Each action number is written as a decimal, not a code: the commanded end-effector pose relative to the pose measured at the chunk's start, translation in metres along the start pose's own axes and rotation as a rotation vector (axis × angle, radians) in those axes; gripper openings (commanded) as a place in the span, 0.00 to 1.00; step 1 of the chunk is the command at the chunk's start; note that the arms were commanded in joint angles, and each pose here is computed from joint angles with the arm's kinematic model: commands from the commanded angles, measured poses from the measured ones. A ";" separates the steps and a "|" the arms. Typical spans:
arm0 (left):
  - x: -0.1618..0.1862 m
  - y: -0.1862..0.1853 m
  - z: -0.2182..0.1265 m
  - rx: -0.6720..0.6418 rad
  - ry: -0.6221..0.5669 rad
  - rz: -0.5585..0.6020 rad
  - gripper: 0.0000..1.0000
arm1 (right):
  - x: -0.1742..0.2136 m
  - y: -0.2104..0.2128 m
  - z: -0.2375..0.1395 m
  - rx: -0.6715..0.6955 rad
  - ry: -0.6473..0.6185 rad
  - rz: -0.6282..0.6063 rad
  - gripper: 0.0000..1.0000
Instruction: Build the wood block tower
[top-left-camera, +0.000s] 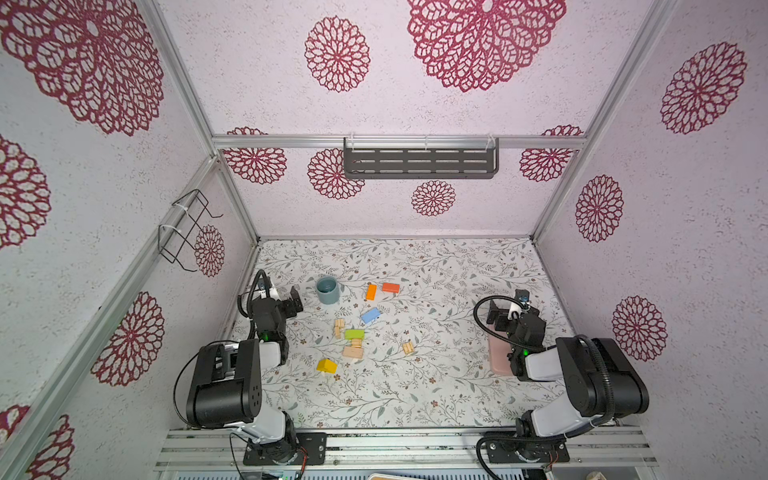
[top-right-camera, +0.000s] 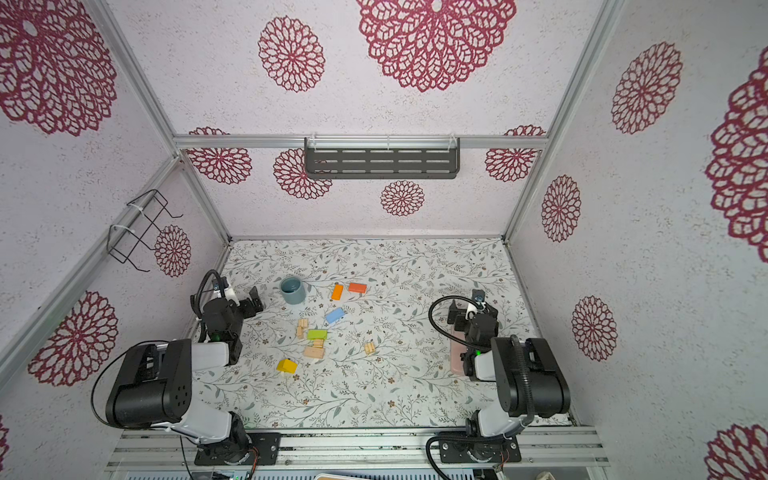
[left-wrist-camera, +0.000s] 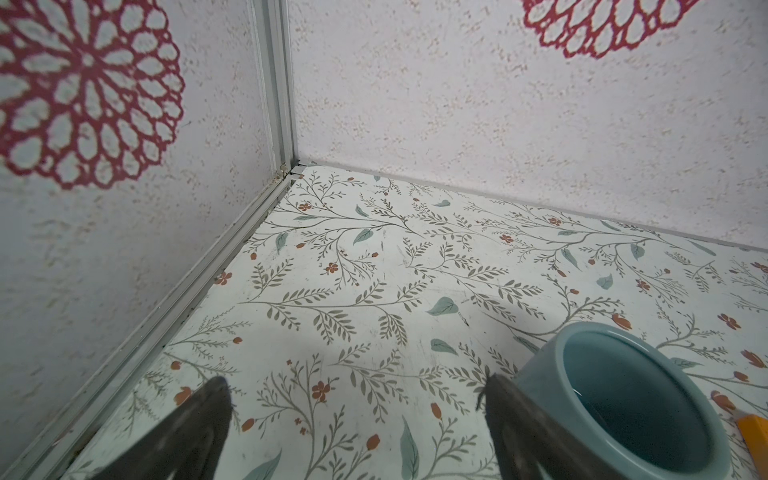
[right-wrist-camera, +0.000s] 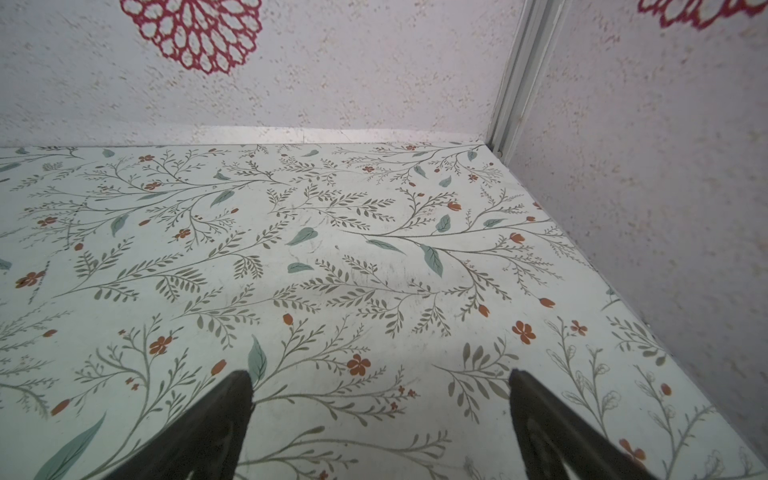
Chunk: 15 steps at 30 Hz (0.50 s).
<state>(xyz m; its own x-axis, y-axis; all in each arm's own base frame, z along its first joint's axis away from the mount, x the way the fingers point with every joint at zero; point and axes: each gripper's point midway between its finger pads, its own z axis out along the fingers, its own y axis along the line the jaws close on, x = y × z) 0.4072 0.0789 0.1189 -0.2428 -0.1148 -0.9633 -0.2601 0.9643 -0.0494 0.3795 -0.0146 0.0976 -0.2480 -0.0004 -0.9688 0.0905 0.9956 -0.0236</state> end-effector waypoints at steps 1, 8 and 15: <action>0.001 -0.003 -0.002 0.010 0.000 0.012 0.97 | -0.014 -0.002 -0.003 0.003 -0.050 0.020 0.99; 0.001 -0.003 -0.002 0.012 0.002 0.012 0.97 | -0.014 -0.002 -0.003 0.003 -0.049 0.020 0.99; -0.001 0.000 -0.004 0.017 -0.009 -0.003 0.97 | -0.020 -0.009 -0.009 0.052 -0.074 0.026 0.99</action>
<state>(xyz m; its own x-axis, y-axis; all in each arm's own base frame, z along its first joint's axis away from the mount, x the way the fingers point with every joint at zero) 0.4074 0.0782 0.1190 -0.2426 -0.1159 -0.9632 -0.2550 0.9656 -0.0520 0.3786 -0.0159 0.0980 -0.2469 -0.0005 -0.9690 0.0983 0.9948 -0.0256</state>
